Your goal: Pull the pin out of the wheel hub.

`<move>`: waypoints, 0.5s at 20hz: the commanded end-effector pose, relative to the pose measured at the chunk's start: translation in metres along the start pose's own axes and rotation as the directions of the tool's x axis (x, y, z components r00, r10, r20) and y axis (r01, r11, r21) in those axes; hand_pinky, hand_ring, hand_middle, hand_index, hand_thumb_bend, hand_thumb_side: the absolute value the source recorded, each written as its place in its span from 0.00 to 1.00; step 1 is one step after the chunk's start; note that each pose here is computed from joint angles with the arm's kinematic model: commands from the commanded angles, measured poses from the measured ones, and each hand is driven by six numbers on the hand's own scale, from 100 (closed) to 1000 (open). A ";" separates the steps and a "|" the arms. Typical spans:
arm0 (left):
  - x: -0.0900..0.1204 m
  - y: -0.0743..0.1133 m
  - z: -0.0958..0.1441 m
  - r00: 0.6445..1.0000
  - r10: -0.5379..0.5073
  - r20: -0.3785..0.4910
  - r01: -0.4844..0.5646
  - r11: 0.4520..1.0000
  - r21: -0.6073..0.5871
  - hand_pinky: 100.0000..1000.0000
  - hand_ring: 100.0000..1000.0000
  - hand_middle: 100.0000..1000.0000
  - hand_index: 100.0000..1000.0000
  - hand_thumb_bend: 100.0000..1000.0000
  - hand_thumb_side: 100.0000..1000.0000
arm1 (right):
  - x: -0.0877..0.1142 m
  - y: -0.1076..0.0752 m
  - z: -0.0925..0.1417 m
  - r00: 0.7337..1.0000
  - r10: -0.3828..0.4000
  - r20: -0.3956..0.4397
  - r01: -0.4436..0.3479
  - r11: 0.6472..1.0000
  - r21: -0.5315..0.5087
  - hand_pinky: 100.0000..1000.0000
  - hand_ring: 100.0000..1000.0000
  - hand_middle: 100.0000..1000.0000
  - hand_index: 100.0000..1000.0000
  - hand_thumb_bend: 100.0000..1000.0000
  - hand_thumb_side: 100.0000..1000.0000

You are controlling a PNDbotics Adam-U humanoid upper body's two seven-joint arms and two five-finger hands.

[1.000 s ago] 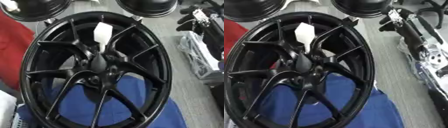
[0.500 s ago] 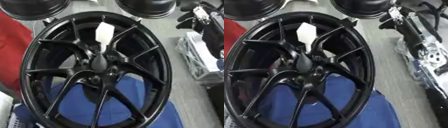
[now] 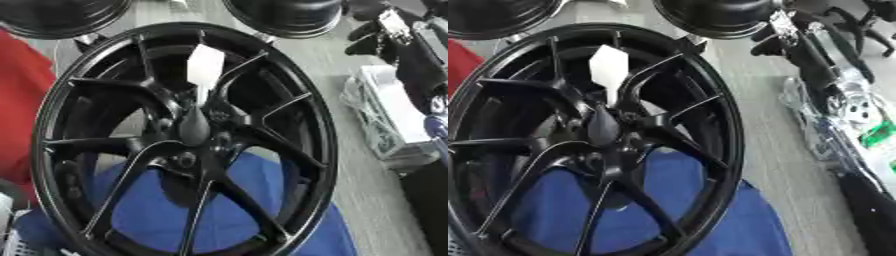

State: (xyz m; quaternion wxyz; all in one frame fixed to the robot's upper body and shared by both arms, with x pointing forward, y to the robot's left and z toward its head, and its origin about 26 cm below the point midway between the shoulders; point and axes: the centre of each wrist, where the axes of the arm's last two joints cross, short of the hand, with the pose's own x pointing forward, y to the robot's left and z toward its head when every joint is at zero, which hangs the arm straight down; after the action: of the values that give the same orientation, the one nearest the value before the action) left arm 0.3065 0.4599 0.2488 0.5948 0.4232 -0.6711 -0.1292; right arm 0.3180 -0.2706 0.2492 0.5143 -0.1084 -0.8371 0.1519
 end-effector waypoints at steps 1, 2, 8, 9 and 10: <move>0.029 0.012 -0.002 0.991 0.041 0.127 -0.048 0.998 0.046 0.81 0.67 0.59 0.73 0.22 0.58 | 0.012 -0.005 -0.001 0.999 0.009 0.041 -0.009 1.000 -0.006 0.77 0.58 0.55 0.75 0.00 0.78; 0.039 0.010 -0.001 0.982 0.069 0.175 -0.078 0.996 0.049 0.80 0.65 0.57 0.71 0.21 0.57 | 0.012 -0.005 -0.001 0.999 0.009 0.043 -0.009 1.000 -0.008 0.77 0.58 0.55 0.75 0.00 0.78; 0.090 -0.020 0.017 0.860 0.279 0.427 -0.286 0.957 -0.050 0.80 0.65 0.57 0.71 0.19 0.57 | 0.018 -0.005 -0.002 0.998 0.002 0.067 -0.001 1.000 -0.010 0.77 0.58 0.55 0.75 0.00 0.77; 0.097 -0.026 0.021 0.829 0.324 0.457 -0.325 0.942 -0.078 0.81 0.65 0.57 0.71 0.19 0.57 | 0.019 -0.005 -0.002 0.997 0.001 0.072 0.000 1.000 -0.010 0.77 0.58 0.55 0.75 0.00 0.77; 0.102 -0.031 0.026 0.796 0.366 0.482 -0.363 0.926 -0.104 0.81 0.65 0.57 0.71 0.20 0.57 | 0.020 -0.005 -0.002 0.997 0.000 0.076 0.001 1.000 -0.011 0.77 0.58 0.55 0.75 0.00 0.76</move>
State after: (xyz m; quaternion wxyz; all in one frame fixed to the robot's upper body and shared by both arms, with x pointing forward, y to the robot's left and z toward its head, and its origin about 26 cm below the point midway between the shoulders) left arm 0.3079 0.3686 0.2816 0.4462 0.2579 -0.8492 -0.1150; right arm 0.3151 -0.2664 0.2568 0.4991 -0.1024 -0.8470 0.1518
